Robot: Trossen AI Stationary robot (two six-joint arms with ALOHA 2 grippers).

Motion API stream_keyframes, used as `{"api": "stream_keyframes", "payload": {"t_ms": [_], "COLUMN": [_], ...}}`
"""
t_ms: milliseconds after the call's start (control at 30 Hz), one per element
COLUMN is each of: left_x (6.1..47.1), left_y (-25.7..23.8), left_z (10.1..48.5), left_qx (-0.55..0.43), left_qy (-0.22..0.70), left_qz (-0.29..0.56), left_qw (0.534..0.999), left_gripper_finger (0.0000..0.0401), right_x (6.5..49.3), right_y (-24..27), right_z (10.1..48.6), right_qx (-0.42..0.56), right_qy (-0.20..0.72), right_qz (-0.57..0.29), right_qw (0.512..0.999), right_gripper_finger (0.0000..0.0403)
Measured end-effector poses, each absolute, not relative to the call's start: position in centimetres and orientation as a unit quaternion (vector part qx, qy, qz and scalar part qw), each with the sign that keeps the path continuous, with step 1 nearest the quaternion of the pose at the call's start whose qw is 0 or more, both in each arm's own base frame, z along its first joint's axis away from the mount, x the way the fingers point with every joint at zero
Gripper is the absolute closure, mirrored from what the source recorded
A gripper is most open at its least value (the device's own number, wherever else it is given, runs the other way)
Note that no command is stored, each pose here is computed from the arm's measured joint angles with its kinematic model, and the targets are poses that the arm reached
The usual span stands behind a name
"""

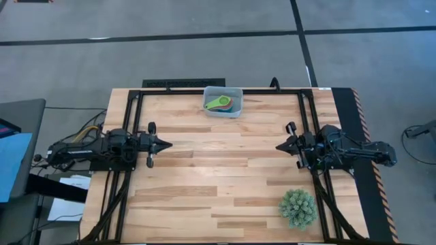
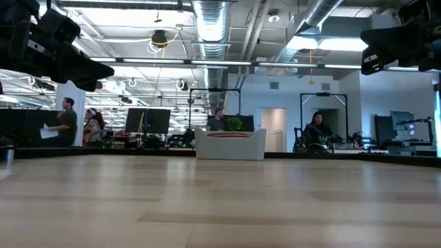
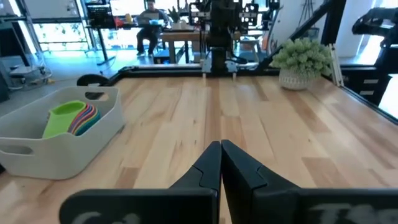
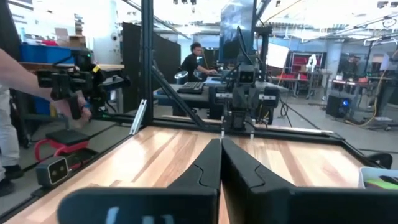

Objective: Nest measuring cups in basket
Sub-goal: Return to Home Position

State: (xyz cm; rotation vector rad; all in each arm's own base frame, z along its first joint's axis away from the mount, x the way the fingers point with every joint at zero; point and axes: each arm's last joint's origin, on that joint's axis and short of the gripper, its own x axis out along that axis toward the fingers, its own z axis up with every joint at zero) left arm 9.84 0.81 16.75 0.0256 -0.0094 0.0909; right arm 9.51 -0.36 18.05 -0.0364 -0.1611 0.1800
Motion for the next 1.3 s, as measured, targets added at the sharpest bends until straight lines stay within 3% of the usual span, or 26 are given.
{"api": "stream_keyframes", "payload": {"t_ms": [1300], "left_x": [9.90], "left_y": [0.82], "left_z": [16.60], "left_qx": [0.015], "left_qy": [-0.001], "left_qz": [0.046], "left_qw": [0.999], "left_gripper_finger": [0.0401], "right_x": [9.53], "right_y": [-0.36], "right_z": [17.97], "right_qx": [-0.017], "right_qy": [-0.077], "right_qz": [0.090], "right_qw": [0.993], "right_gripper_finger": [0.0366]}}
